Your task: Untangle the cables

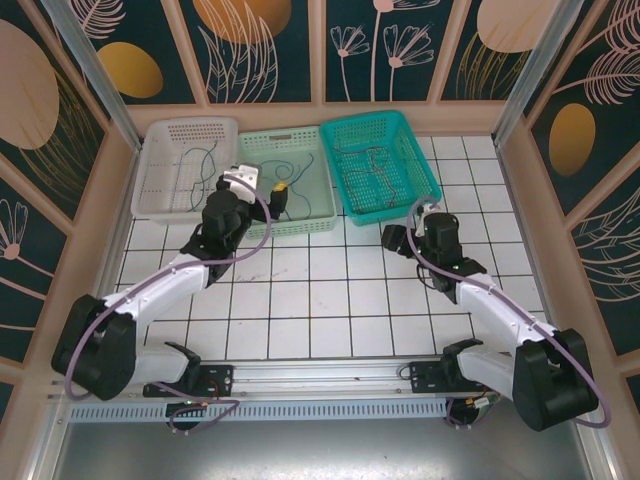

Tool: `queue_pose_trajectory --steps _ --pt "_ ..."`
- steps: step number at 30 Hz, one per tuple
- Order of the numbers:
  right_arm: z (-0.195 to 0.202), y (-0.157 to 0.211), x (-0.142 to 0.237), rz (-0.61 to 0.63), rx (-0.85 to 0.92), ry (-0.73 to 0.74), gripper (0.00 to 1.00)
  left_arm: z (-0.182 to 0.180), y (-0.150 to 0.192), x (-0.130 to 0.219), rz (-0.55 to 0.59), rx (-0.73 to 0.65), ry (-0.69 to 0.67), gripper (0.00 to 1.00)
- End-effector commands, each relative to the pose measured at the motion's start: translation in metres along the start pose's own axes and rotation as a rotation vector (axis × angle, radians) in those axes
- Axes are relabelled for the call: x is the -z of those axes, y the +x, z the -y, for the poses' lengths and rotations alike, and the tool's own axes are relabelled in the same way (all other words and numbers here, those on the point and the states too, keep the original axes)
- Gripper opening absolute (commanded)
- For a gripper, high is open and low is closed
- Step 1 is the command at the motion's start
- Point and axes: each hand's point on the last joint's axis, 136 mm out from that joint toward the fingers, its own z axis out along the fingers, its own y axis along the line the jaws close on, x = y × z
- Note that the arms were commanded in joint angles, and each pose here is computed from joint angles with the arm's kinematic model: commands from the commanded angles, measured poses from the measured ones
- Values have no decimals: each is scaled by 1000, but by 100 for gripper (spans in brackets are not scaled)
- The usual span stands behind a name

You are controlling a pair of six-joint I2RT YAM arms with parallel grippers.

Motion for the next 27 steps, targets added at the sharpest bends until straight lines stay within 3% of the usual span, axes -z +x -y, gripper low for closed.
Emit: queue_pose_trajectory --steps 1,6,9,14,23,27 --pt "14 -48 13 184 71 121 78 -4 7 13 -7 51 -3 99" --pt "47 -86 41 509 195 317 78 -13 13 23 -8 34 -47 99" --pt "72 -89 53 662 250 362 79 -17 10 27 5 23 -65 99" --pt "115 -84 31 614 217 437 79 -25 18 29 -26 12 -109 99" --pt "126 -67 0 576 222 343 75 -45 20 43 -4 -49 -213 99" --pt "132 -62 -3 583 211 319 75 -74 24 58 8 -87 -375 99"
